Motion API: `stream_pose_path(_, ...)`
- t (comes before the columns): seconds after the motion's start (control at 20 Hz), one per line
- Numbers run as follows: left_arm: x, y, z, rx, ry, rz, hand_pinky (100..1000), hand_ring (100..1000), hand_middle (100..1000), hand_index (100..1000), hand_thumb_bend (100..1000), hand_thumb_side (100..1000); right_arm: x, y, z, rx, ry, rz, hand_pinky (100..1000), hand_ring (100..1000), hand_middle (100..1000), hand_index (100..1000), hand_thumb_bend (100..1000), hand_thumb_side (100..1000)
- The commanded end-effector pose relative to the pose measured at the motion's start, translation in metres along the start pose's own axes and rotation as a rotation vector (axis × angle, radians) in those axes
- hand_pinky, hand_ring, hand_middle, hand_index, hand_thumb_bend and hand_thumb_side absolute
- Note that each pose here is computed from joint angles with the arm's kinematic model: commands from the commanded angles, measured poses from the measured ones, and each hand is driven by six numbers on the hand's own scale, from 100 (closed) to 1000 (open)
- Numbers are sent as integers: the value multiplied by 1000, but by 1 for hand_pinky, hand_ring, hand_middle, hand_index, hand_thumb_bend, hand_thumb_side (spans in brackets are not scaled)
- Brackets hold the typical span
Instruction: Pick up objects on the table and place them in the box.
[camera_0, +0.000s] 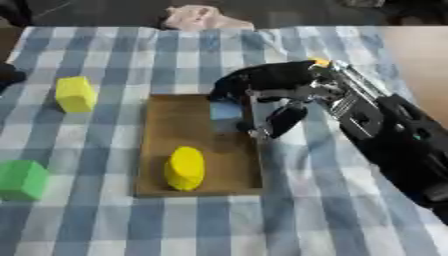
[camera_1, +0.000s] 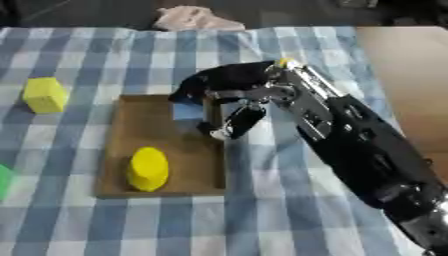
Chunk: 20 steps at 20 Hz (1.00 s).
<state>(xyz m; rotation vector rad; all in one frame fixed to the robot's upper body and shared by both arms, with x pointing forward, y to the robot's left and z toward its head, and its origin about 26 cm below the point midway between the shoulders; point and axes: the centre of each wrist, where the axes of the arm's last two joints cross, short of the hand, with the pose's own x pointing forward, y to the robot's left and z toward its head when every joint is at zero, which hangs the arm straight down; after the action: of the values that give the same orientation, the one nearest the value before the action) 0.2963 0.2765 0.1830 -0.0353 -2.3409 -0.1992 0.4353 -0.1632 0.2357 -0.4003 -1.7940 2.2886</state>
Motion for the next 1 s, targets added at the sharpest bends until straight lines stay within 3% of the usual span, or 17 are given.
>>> stream_pose_path(0.05, 7, 0, -4, -9, -29, -4, 927, 729, 651, 826, 100, 666, -2, -8, 5, 37, -43, 30, 1000, 1000, 1000, 1000, 100, 309)
stream_pose_path(0.1, 7, 0, -4, -10, -29, -4, 927, 729, 651, 826, 100, 666, -2, -8, 5, 35, -47, 26, 1000, 1000, 1000, 1000, 100, 296)
stream_pose_path(0.15, 7, 0, -4, -10, -28, -4, 927, 730, 652, 826, 100, 666, -2, -8, 5, 31, -50, 23, 1000, 1000, 1000, 1000, 100, 489)
stream_pose_path(0.2, 7, 0, -4, -11, -28, -4, 927, 730, 652, 827, 100, 666, -2, -9, 5, 19, -58, 20, 1000, 1000, 1000, 1000, 100, 1000)
stream_pose_path(0.6, 7, 1, -4, -12, -28, -2, 927, 731, 650, 824, 100, 662, -7, -2, 5, -25, -62, 17, 1000, 1000, 1000, 1000, 100, 1000)
stream_pose_path(0.65, 7, 0, -4, -12, -28, -2, 927, 731, 650, 824, 100, 663, -7, -2, 4, -26, -64, 27, 1000, 1000, 1000, 1000, 100, 985)
stream_pose_path(0.7, 7, 0, -4, -12, -29, 0, 927, 731, 650, 824, 100, 664, -7, -2, 3, -23, -64, 36, 1000, 1000, 1000, 1000, 100, 890)
stream_pose_path(0.75, 7, 0, -4, -12, -29, 1, 928, 731, 650, 824, 100, 665, -7, -1, 2, -17, -64, 43, 1000, 1000, 1000, 1000, 100, 706)
stream_pose_path(0.8, 7, 0, -4, -11, -28, 2, 928, 731, 650, 824, 100, 666, -8, 1, 2, -10, -61, 45, 1000, 1000, 1000, 1000, 100, 668)
stream_pose_path(0.9, 7, 0, -4, -10, -28, 4, 927, 730, 649, 824, 100, 666, -10, 6, 1, 7, -49, 35, 1000, 1000, 1000, 1000, 100, 234)
stream_pose_path(1.0, 8, 1, -4, -11, -29, 4, 927, 730, 649, 824, 100, 666, -12, 10, 1, 17, -33, 9, 1000, 1000, 1000, 1000, 100, 268)
